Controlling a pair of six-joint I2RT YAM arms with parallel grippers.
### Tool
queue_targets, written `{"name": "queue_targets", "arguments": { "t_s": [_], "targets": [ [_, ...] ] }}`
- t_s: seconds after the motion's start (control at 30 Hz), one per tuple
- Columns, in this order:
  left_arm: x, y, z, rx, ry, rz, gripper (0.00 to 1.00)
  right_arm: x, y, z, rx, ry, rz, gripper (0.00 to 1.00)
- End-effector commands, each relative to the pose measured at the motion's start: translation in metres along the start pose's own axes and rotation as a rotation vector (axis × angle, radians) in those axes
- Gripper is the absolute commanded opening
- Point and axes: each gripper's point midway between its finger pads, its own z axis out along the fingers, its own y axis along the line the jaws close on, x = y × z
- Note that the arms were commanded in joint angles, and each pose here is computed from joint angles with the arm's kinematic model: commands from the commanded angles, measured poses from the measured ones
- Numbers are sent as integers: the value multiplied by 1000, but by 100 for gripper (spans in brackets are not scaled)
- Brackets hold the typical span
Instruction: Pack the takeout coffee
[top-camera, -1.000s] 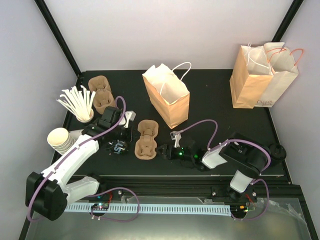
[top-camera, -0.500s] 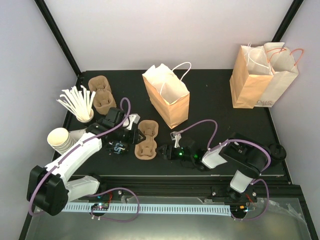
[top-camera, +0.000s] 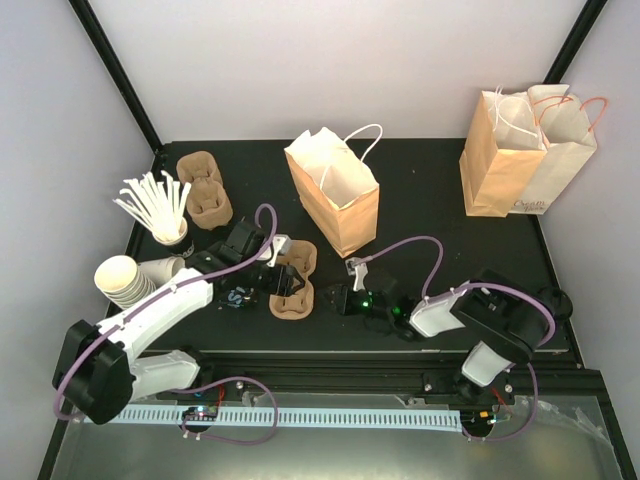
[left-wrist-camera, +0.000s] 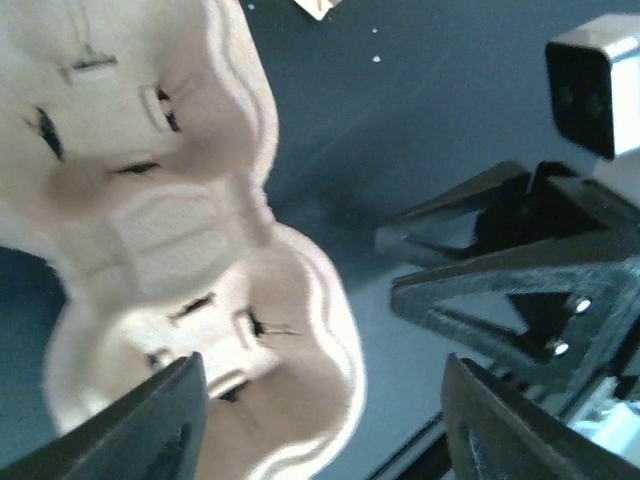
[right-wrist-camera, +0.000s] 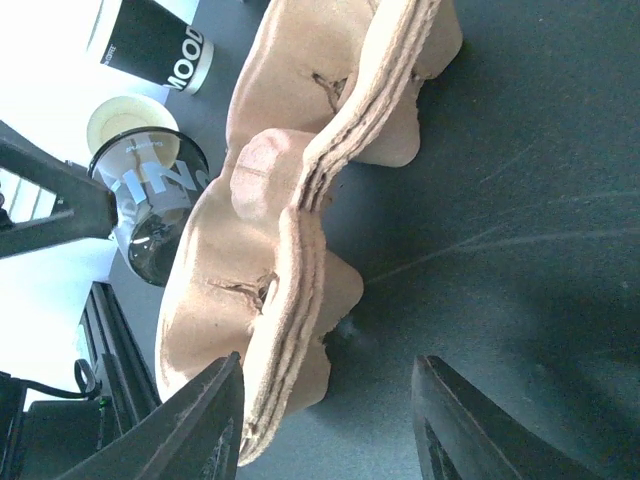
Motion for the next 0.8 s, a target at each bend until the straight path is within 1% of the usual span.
{"name": "queue_targets", "arguments": {
  "t_s": [0.0, 0.03, 0.07, 0.13, 0.2, 0.27, 0.37, 0.43, 0.6, 0.77],
  "targets": [
    [-20, 9, -14, -85, -133, -8, 81, -9, 1, -6, -16, -35, -11, 48],
    [-23, 12, -20, -104, -167, -25, 94, -10, 1, -7, -17, -38, -11, 47],
    [-26, 16, -27, -122, -202, -48, 98, -11, 1, -8, -17, -40, -13, 47],
    [-27, 26, -37, -154, -258, -119, 99, -12, 1, -11, -18, -44, -18, 47],
    [-29, 30, -43, -140, -322, -152, 99, -13, 0, -12, -17, -44, -26, 47],
    [-34, 20, -46, -73, -367, -109, 99, -13, 2, -12, -15, -37, -35, 47],
    [-32, 1, -45, 31, -362, -42, 99, -12, 2, -11, -13, -25, -35, 47],
    [-29, -8, -41, 72, -323, -22, 98, -12, 3, -12, -17, -25, -31, 46],
    [-19, -12, -17, 66, -186, -24, 87, -11, 1, -15, -26, -29, -15, 41],
    [-11, -18, 3, 62, -121, -10, 72, -9, -3, -17, -24, -25, -5, 39]
  ]
}}
